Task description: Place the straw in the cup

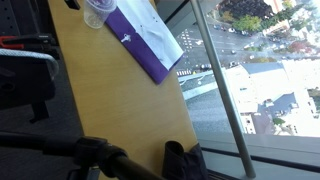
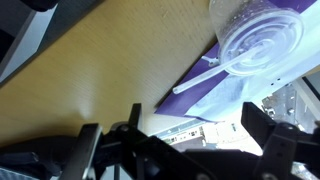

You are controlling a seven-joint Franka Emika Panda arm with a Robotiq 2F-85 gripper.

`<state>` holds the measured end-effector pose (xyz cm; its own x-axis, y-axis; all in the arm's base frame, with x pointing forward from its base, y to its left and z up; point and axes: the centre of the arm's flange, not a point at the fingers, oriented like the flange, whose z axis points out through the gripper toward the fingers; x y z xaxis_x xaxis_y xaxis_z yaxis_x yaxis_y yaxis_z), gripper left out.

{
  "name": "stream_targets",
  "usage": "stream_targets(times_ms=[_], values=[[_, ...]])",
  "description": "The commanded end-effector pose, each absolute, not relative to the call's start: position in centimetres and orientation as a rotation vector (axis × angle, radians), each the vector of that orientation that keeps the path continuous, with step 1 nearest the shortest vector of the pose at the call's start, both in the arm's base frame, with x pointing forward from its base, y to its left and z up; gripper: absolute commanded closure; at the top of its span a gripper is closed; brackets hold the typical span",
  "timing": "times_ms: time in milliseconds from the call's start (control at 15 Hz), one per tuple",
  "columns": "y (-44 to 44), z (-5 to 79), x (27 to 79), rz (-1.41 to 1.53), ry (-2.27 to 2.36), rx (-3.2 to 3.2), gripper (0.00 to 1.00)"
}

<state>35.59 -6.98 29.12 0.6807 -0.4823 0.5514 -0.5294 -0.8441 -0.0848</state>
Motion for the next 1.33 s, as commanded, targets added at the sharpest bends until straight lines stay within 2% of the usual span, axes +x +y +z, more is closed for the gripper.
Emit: stream_targets(times_ms=[0, 1267], values=[[-6.7, 30.1, 31.8, 0.845, -0.850, 2.839, 0.00], [-4.7, 31.5, 33.9, 0.949, -0.892, 2.999, 0.00]])
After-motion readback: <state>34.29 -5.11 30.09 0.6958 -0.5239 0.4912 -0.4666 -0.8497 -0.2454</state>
